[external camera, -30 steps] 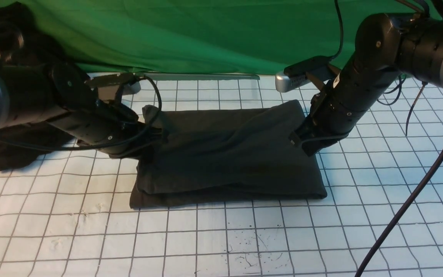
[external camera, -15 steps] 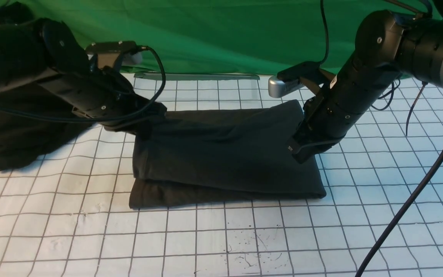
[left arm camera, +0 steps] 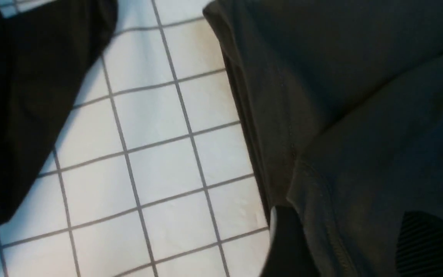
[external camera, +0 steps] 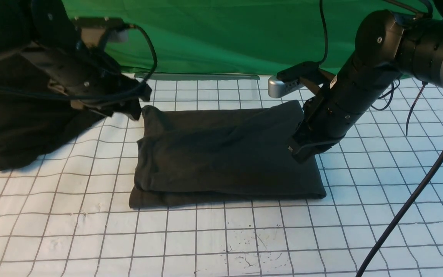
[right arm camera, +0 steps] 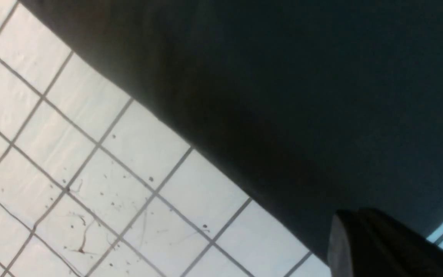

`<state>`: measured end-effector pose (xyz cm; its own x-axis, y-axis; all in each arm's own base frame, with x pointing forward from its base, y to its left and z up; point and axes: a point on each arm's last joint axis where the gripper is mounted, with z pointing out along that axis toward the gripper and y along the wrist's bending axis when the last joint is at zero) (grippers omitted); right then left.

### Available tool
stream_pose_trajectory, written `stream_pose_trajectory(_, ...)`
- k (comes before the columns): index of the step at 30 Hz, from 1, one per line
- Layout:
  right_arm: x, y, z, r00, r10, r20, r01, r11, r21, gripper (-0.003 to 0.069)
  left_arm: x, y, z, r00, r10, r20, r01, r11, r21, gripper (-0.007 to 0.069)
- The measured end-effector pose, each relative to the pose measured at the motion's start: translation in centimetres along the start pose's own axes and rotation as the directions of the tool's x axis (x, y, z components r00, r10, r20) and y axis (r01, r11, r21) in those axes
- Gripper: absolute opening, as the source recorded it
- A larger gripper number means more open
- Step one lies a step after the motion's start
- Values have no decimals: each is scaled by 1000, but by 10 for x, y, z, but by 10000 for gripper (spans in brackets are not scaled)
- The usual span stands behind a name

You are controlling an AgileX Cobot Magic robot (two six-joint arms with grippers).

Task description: Fold a long-sleeved shirt over a white checkered tablecloth.

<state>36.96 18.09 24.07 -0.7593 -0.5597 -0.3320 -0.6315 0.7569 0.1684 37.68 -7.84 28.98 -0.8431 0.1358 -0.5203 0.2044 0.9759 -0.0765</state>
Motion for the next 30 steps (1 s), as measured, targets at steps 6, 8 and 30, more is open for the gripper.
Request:
stream_pose_trajectory(6, 0, 0, 0, 1000, 3, 5, -3, 1000, 0, 0, 11, -39, 5, 993, 63, -97, -49, 988, 145, 95)
stream_pose_trajectory(8, 0, 0, 0, 1000, 3, 5, -3, 1000, 0, 0, 19, -58, 19, 986, 108, -127, -83, 978, 191, 27)
stream_pose_trajectory(30, 11, -11, 44, 977, 137, -162, -138, 990, 8, 0, 33, -35, 76, 954, 67, -293, -57, 997, 43, 0)
